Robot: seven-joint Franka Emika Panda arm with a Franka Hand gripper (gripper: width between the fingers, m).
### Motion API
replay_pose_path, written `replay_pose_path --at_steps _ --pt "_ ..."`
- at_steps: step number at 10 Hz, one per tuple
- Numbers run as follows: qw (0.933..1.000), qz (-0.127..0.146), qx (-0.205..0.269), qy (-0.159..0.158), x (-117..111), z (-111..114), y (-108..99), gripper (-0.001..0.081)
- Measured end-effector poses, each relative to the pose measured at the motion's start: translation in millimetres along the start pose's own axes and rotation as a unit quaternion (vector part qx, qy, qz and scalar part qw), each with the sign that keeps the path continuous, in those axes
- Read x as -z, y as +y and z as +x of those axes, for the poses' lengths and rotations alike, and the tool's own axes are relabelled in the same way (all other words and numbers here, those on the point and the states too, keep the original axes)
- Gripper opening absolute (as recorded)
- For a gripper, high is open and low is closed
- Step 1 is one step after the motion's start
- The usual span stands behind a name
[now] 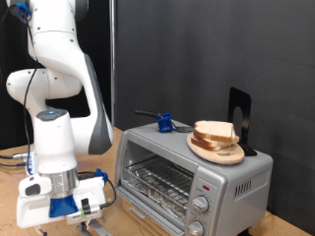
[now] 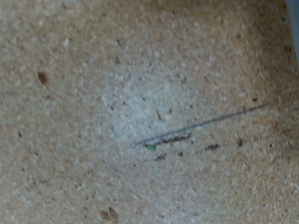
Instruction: Make a piece of toast with the oven
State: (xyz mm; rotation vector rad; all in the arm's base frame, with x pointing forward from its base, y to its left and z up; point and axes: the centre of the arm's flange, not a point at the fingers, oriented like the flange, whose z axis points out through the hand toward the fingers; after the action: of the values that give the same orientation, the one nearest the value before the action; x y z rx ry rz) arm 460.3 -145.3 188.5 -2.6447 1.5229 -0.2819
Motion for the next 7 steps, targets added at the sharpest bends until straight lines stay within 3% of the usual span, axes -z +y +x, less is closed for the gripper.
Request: replay_pose_path --at_steps 2,4,7 --pt "1.0000 -0.002 0.000 -0.002 4.1 -4.7 8.9 0.0807" --pt "0.9998 0.013 0.010 0.007 8.2 -10.5 19.9 0.0807" --pt "0.9994 -0.005 0.020 0.026 9.9 -18.5 34.4 0.0808"
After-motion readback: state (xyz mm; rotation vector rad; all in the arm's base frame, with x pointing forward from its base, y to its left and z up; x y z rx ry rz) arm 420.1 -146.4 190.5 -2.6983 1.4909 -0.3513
